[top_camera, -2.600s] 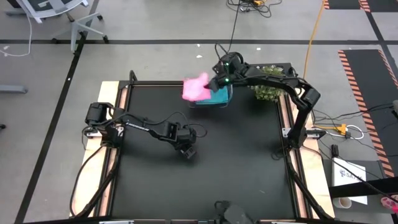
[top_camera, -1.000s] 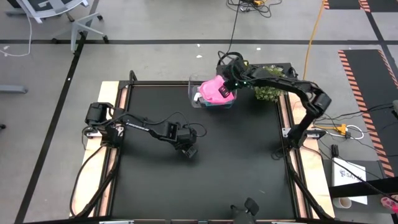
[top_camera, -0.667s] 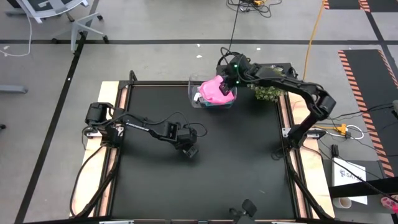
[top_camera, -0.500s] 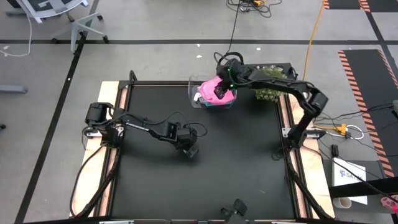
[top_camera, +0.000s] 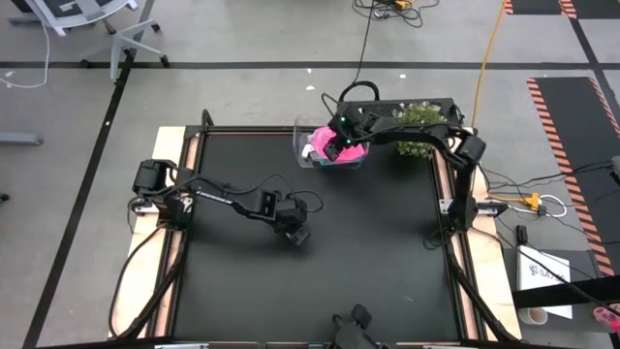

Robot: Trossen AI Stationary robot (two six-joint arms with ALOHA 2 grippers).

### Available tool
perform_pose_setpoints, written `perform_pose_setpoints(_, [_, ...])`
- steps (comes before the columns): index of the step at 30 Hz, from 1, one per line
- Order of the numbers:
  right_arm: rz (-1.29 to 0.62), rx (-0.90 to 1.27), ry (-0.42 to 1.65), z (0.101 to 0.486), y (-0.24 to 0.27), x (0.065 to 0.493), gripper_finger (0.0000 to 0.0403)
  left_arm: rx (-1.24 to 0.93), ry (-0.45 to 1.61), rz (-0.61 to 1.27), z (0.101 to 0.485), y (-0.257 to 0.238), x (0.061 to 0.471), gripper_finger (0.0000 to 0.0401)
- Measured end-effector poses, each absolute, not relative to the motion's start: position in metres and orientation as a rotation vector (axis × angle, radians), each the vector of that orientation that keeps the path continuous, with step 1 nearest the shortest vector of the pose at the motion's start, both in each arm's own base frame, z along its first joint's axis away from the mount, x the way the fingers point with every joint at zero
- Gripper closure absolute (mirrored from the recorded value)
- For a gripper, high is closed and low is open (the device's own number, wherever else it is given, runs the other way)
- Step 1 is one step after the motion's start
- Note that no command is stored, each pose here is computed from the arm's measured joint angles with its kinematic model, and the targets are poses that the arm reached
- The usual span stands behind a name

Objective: Fold microfiber towels
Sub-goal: Put the pink microfiber cloth into the transparent bin, then return to Home Position

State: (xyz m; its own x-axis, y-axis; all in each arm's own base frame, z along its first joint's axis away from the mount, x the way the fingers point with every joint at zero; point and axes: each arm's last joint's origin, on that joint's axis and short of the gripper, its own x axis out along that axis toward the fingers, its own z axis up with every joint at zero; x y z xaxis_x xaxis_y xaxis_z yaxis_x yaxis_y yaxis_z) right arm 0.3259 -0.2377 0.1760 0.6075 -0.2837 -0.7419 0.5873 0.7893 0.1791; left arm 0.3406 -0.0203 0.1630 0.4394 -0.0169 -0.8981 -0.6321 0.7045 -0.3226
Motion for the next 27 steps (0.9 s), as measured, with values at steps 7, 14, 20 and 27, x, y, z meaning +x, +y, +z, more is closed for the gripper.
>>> perform_pose_setpoints(7, [-0.529,0.449,0.789,0.168,-0.241,0.324,0.0273,-0.681,1.06,0.427,0.163,-0.02,0.34,0.0288])
perform_pose_setpoints(14, [-0.489,0.373,0.643,0.255,-0.216,0.3,0.0273,-0.612,1.004,0.406,0.189,-0.02,0.33,0.0288])
perform_pose_setpoints(20, [-0.447,0.299,0.643,0.323,-0.171,0.25,0.0276,-0.474,0.935,0.559,0.246,-0.026,0.281,0.0289])
perform_pose_setpoints(27, [-0.308,0.254,0.616,0.378,-0.103,0.175,0.0332,-0.379,0.853,0.623,0.299,-0.048,0.197,0.035])
